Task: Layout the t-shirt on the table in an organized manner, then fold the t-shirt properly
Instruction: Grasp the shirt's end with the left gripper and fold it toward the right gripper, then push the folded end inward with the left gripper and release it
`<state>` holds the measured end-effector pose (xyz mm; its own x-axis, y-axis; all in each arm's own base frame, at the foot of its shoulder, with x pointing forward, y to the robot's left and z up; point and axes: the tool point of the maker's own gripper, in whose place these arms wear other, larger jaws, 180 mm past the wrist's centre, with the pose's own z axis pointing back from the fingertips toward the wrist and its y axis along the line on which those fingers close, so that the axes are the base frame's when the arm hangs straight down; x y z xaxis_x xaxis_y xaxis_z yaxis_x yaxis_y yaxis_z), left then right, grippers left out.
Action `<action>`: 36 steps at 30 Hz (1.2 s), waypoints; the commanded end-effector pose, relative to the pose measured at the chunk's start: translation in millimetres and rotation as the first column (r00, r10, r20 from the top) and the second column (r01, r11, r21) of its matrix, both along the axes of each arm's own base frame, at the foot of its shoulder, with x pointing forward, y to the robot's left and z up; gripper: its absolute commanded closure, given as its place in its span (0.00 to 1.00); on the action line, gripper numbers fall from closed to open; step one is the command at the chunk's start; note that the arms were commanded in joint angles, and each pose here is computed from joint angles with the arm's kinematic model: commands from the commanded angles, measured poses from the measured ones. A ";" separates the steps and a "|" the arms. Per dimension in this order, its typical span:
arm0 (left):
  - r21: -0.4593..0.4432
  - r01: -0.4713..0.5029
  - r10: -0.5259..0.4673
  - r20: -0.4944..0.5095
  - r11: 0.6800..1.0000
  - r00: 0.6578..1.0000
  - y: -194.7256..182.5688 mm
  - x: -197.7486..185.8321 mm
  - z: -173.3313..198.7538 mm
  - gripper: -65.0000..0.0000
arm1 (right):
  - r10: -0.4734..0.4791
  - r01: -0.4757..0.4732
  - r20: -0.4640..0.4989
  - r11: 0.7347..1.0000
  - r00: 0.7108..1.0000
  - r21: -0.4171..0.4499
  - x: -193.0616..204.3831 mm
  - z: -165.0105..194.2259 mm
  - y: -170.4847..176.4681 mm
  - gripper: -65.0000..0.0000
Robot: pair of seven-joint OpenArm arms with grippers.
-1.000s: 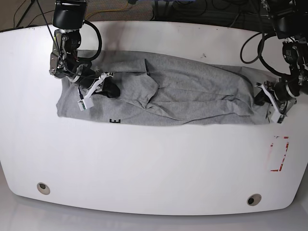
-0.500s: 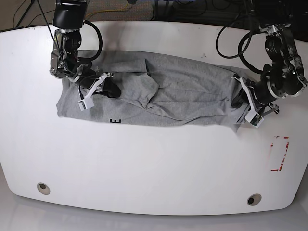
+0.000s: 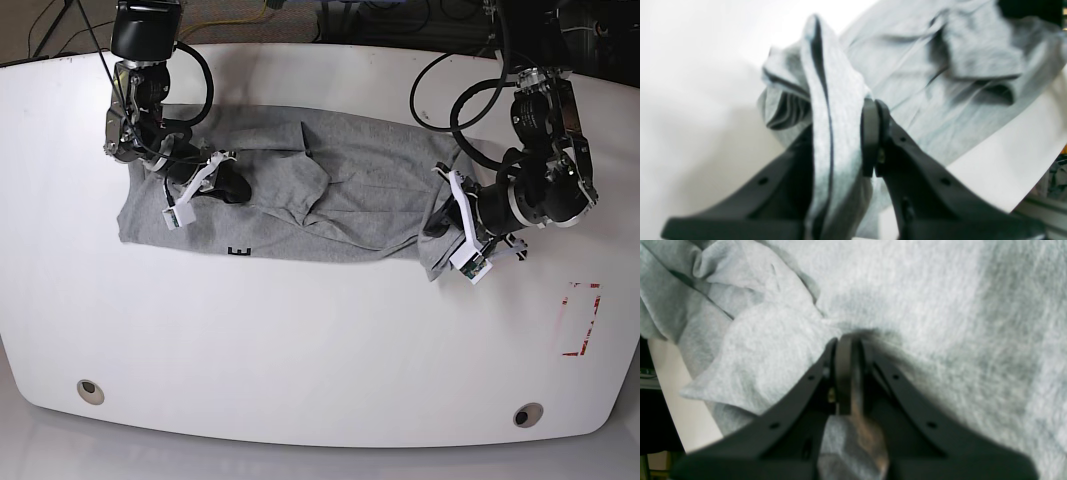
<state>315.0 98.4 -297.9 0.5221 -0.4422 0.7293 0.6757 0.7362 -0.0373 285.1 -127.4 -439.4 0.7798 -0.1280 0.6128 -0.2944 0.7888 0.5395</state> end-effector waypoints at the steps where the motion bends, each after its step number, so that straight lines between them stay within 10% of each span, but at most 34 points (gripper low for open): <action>1: -0.037 0.023 -0.021 0.057 0.999 0.998 -13.2 7.2 16.6 0.91 | 0.051 -0.062 -0.113 0.993 0.992 -0.096 -21.9 -22.9 -6.9 0.92; 23: 0.003 0.095 -0.095 0.053 0.995 0.994 -53.2 6.2 10.3 0.89 | 0.051 -0.062 -0.112 0.993 0.992 -0.096 -21.2 -22.5 -6.9 0.92; 31: 0.040 0.091 -0.094 0.066 0.995 0.993 -58.0 11.9 12.4 0.59 | 0.052 -0.063 -0.112 0.993 0.992 -0.097 -21.4 -22.5 -7.2 0.92; 36: 0.066 0.127 -0.130 0.049 0.990 0.990 -72.3 8.9 12.4 0.57 | 0.054 -0.065 -0.111 0.993 0.992 -0.097 -20.8 -22.2 -6.8 0.92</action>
